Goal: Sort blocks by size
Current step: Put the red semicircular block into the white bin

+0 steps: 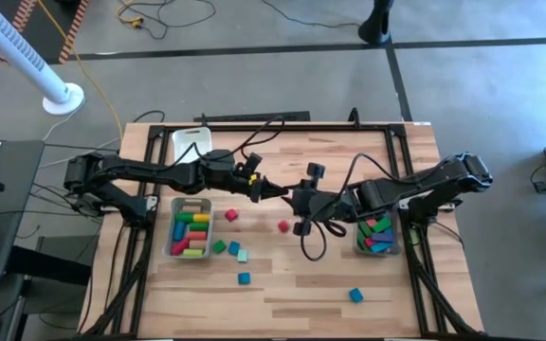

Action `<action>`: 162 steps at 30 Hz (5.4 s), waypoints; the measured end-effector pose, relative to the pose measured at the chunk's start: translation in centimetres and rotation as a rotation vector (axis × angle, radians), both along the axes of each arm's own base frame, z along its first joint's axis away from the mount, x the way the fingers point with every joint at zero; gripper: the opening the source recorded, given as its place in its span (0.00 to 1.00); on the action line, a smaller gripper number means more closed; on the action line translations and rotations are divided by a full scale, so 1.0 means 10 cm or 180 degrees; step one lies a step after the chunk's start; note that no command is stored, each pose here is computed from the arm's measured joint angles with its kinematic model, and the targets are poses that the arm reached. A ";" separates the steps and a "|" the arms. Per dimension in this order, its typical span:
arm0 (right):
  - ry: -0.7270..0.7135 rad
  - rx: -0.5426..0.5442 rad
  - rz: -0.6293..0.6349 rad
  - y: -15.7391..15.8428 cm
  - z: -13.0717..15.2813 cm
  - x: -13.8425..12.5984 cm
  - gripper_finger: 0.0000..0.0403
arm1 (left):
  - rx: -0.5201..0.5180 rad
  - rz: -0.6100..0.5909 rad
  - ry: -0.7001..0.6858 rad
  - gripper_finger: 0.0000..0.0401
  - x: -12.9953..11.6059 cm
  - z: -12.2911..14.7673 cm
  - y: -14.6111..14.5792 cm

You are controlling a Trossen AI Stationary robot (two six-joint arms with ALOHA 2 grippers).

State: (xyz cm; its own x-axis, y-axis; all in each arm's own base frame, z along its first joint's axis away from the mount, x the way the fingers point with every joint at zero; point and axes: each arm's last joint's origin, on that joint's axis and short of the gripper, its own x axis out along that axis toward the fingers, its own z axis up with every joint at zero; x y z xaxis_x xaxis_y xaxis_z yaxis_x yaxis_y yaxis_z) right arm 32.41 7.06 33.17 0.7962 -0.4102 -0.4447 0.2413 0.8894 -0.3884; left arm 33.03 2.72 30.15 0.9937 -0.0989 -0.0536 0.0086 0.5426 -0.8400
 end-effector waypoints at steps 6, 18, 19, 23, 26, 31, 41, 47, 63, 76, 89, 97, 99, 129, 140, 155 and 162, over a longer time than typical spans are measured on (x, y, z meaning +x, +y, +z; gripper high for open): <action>0.0024 0.0006 -0.0024 -0.02 -0.01 0.00 0.28 | -0.0004 -0.0018 0.0048 0.11 0.00 -0.01 0.00; 0.0829 0.0834 0.0005 0.32 -0.26 -0.32 0.36 | 0.0320 -0.0492 0.1018 0.23 -0.08 -0.32 -0.07; 0.0856 0.0866 0.0029 0.38 -0.28 -0.36 0.38 | 0.0354 -0.0511 0.1108 0.24 -0.09 -0.35 -0.08; 0.0953 0.0973 0.0075 0.59 -0.38 -0.49 0.45 | 0.0674 -0.0342 0.1558 0.30 -0.15 -0.47 -0.06; 0.1008 0.1122 -0.0031 0.69 -0.46 -0.58 0.48 | 0.1091 -0.0223 0.1945 0.35 -0.22 -0.57 -0.01; 0.1008 0.1326 -0.0196 0.79 -0.58 -0.68 0.51 | 0.1790 -0.0176 0.2488 0.42 -0.33 -0.67 0.05; 0.0767 0.1554 -0.0283 0.77 -0.61 -0.60 0.50 | 0.3479 -0.1063 0.2706 0.45 -0.41 -0.73 0.09; 0.0604 0.1681 -0.0367 0.66 -0.59 -0.50 0.50 | 0.3548 -0.1140 0.2825 0.45 -0.41 -0.80 0.19; 0.1012 0.1512 0.0964 1.15 -0.60 -0.66 0.50 | 0.2626 -0.1942 0.2695 0.45 -0.28 -1.12 -0.27; 0.1719 0.1656 0.1468 1.71 -1.32 -0.55 0.50 | 0.2222 -0.1516 0.2254 0.45 -0.12 -1.02 -0.48; 0.1593 0.1300 0.2041 1.90 -1.48 -0.50 0.54 | 0.2043 -0.1485 0.2286 0.45 -0.13 -1.02 -0.57; 0.1620 0.1214 0.1947 1.82 -1.60 -0.38 0.60 | 0.1996 -0.1480 0.2293 0.45 -0.13 -1.02 -0.61; 0.1623 0.1158 0.1973 1.79 -1.60 -0.35 0.60 | 0.2000 -0.1489 0.2290 0.45 -0.13 -1.02 -0.61; 0.1915 0.1221 0.2201 1.65 -2.01 -0.29 0.59 | 0.2016 -0.1467 0.2233 0.45 -0.12 -1.01 -0.61; 0.1987 0.1157 0.2116 1.69 -2.05 -0.30 0.47 | 0.2027 -0.1469 0.2218 0.45 -0.12 -1.00 -0.61; 0.1972 0.1237 0.1886 1.56 -1.99 -0.26 0.49 | 0.2028 -0.1433 0.2093 0.45 -0.09 -0.98 -0.62; 0.1842 0.1410 0.1624 1.36 -1.85 -0.15 0.48 | 0.2036 -0.1403 0.1853 0.45 -0.04 -0.93 -0.62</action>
